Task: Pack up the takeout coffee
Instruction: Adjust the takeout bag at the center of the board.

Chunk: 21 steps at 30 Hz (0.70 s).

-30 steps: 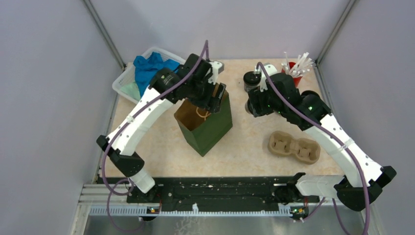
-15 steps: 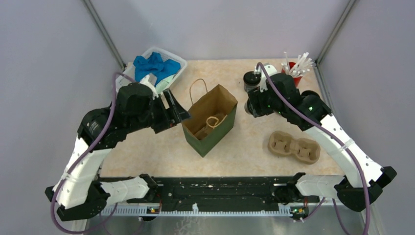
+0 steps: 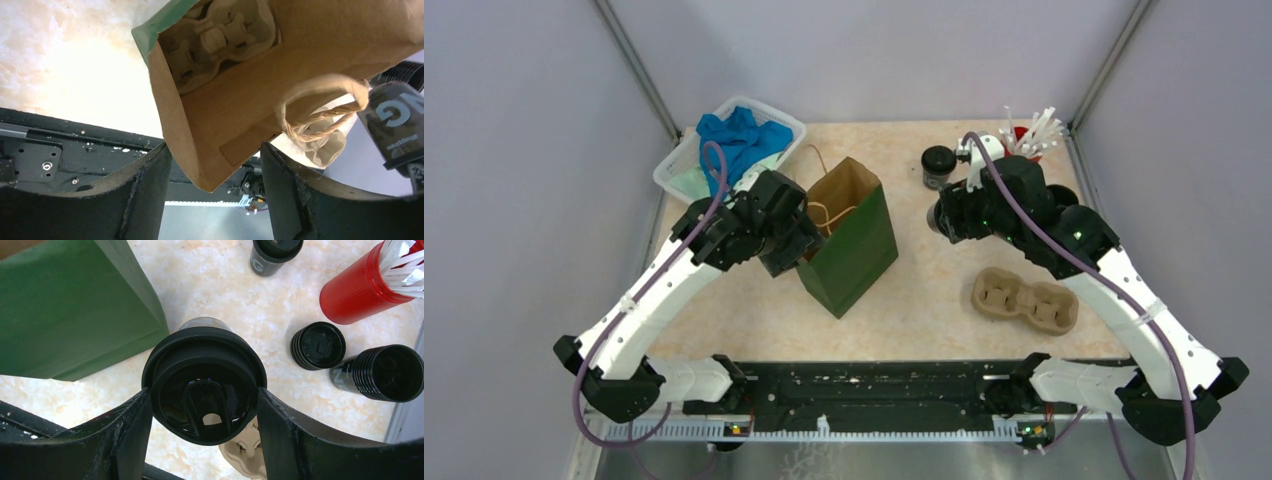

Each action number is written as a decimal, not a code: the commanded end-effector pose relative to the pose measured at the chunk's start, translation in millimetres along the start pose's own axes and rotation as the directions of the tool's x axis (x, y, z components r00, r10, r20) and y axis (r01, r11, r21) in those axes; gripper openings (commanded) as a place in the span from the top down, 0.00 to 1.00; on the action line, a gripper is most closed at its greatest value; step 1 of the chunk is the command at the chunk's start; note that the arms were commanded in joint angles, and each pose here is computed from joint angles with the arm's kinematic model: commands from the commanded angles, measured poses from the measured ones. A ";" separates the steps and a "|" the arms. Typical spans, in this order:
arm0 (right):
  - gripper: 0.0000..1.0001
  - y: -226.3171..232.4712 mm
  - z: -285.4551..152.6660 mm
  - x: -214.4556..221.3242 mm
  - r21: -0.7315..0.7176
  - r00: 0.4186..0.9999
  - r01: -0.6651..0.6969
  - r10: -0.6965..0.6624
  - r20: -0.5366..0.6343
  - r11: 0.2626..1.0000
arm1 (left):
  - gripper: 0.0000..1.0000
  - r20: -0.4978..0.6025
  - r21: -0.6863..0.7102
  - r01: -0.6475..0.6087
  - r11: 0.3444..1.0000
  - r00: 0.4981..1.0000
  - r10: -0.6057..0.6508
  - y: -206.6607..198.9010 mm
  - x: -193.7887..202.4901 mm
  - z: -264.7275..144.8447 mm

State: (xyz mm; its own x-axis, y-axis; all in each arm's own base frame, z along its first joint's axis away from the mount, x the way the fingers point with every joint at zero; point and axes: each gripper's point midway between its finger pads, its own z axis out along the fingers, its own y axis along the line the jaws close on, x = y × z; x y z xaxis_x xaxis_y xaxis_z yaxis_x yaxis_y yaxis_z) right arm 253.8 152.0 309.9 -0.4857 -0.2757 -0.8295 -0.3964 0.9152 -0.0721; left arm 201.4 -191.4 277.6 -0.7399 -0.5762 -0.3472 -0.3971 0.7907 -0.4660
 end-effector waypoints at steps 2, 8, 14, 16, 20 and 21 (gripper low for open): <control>0.69 -5.4 -10.2 -7.5 0.004 0.999 -0.008 0.008 0.043 1.000 | 0.33 0.125 0.032 0.074 0.997 0.989 -0.078 0.8 -24.6 -11.2; 0.69 -4.7 -10.3 -8.7 -0.001 0.999 0.002 -0.002 0.045 1.000 | 0.28 0.142 0.004 0.088 0.996 0.986 -0.088 18.4 -25.3 -18.6; 0.69 -2.4 -6.7 -8.5 -0.010 0.999 0.010 -0.010 0.039 1.000 | 0.23 0.144 0.030 0.100 0.995 0.984 -0.103 20.3 -26.7 -29.2; 0.69 -0.9 -5.3 -8.4 -0.016 0.999 0.011 -0.010 0.037 1.000 | 0.23 0.153 0.010 0.118 0.993 0.981 -0.118 25.0 -26.9 -26.3; 0.69 -0.2 -6.6 -10.9 -0.021 0.999 0.013 -0.012 0.043 1.000 | 0.33 0.123 0.016 0.182 0.983 0.975 -0.183 21.8 -19.6 -15.2; 0.69 -0.4 -7.5 -11.9 -0.022 0.999 0.013 -0.012 0.046 1.000 | 0.36 0.099 0.015 0.207 0.978 0.973 -0.207 22.2 -13.9 -11.0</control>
State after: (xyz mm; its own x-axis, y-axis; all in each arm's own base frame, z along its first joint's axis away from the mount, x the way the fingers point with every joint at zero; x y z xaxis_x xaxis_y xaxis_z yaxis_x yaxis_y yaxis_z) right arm 251.2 151.6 312.4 -0.4731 -0.2873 -0.8328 -0.4139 0.9070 -0.0778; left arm 195.1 -158.1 292.0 -0.6190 -0.6858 -0.3828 -0.4730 0.7146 -0.5154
